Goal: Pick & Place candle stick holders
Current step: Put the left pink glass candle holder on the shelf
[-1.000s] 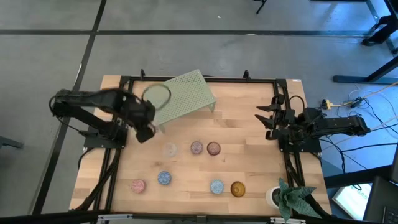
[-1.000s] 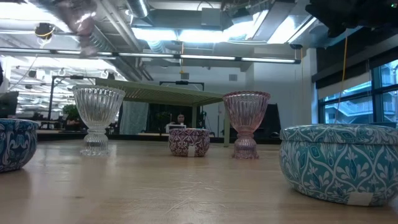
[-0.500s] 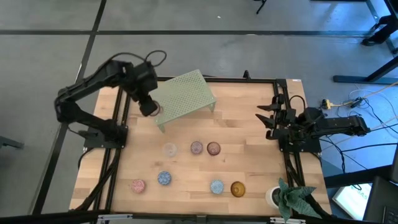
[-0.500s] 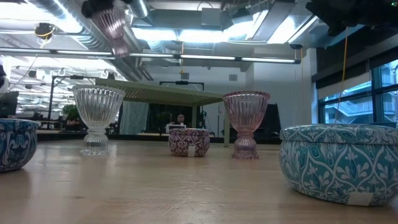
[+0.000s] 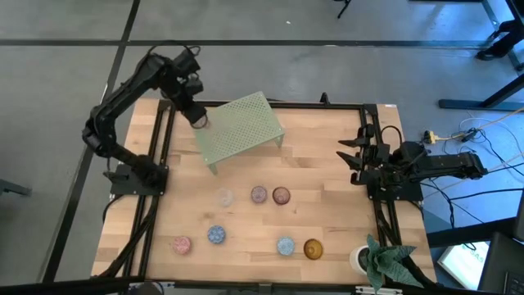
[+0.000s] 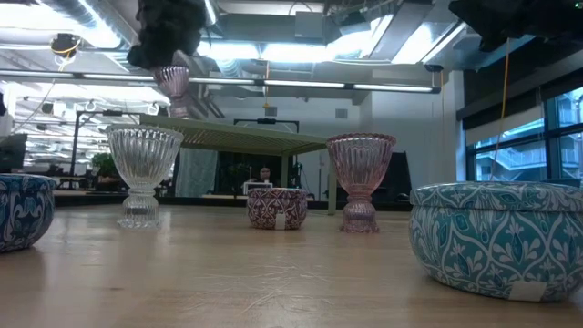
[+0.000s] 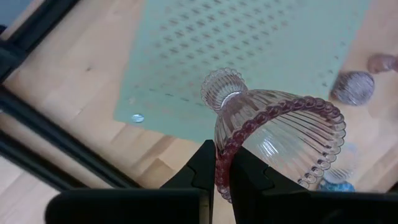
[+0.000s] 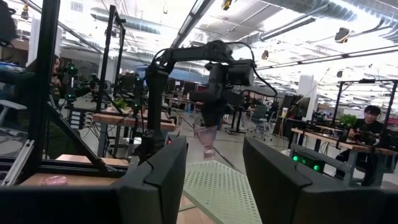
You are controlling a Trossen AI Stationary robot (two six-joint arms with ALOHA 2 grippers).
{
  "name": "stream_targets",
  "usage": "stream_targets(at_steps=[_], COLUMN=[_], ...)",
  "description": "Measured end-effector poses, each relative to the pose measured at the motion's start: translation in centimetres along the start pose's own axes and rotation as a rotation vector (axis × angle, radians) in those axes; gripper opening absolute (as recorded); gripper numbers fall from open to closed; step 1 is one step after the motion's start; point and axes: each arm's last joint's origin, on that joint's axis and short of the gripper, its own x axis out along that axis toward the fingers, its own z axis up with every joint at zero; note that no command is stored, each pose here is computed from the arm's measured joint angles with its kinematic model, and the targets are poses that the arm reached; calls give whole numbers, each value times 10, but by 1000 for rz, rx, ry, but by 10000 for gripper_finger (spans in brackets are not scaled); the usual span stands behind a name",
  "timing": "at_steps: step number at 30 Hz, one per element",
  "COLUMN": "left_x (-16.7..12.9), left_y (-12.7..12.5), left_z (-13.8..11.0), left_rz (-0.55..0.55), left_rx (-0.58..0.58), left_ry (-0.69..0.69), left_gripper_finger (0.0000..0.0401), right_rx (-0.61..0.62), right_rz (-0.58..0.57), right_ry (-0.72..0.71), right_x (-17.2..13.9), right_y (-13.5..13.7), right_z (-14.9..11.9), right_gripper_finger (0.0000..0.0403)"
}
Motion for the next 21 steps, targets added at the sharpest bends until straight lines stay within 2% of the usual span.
stream_targets(at_steps=[8, 21], left_x=[-5, 8], left_y=[22, 26], left_z=[-1, -4], left_rz=[-15, -8], left_rx=[-81, -75], left_ry=[-22, 32], left_gripper_finger=[22, 21], right_rx=[3, 4], right_rz=[1, 2], right_ry=[5, 9], right_x=[0, 0], right_y=[0, 0], right_z=[-1, -1], right_gripper_finger=[165, 165])
